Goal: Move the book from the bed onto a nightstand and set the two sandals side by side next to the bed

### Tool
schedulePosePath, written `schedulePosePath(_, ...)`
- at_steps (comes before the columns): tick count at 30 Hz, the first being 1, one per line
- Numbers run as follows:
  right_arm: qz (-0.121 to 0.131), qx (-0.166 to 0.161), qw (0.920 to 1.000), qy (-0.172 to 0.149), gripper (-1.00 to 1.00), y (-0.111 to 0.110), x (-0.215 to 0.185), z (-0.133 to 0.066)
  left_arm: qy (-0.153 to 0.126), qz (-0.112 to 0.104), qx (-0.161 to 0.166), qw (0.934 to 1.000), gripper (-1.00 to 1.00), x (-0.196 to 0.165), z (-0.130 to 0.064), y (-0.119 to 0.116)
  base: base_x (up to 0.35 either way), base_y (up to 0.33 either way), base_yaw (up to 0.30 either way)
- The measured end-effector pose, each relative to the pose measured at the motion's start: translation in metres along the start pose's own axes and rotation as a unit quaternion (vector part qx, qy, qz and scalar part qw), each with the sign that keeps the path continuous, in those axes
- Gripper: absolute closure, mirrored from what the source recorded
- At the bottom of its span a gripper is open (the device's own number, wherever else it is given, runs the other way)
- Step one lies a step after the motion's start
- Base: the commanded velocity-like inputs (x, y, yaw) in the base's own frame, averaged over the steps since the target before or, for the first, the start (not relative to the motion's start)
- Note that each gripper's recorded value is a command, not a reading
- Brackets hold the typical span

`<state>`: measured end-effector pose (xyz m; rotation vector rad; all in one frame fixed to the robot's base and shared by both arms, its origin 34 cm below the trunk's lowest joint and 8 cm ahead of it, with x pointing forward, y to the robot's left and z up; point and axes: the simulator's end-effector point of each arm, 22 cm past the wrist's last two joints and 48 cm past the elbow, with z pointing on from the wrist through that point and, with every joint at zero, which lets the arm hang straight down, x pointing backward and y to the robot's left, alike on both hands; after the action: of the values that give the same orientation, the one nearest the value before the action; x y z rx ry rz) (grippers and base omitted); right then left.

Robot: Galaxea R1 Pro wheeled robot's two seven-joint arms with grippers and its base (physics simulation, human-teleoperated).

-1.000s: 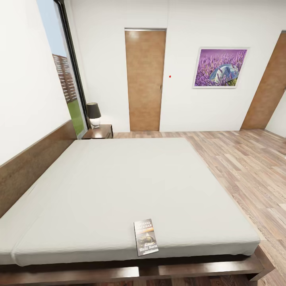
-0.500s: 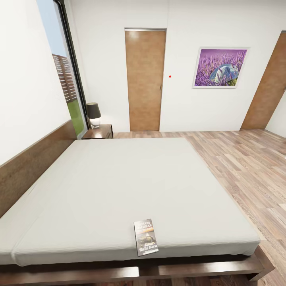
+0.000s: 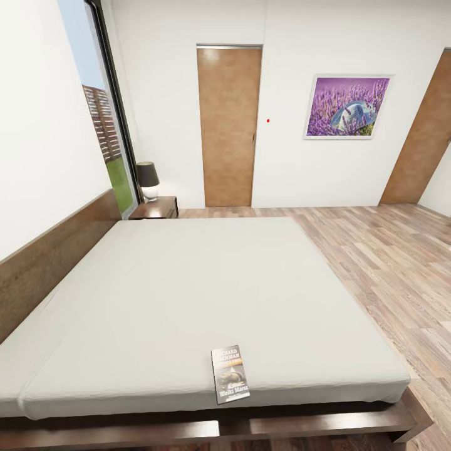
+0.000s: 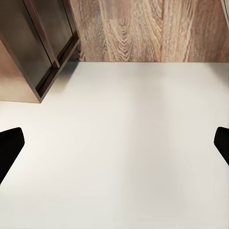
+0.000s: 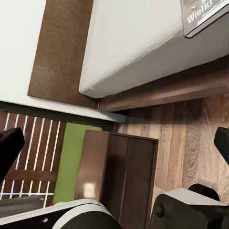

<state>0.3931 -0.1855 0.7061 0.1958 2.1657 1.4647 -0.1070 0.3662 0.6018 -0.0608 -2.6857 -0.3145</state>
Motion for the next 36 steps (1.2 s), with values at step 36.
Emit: schedulePosePath(36,-0.007,-0.004,0.9999,-0.011,-1.0,0.0025,-0.0155,0.0073,0.0,-0.003,0.003,1.0,-1.0,-0.0069,-0.0004,-0.0005,0.0,0.0,0.0)
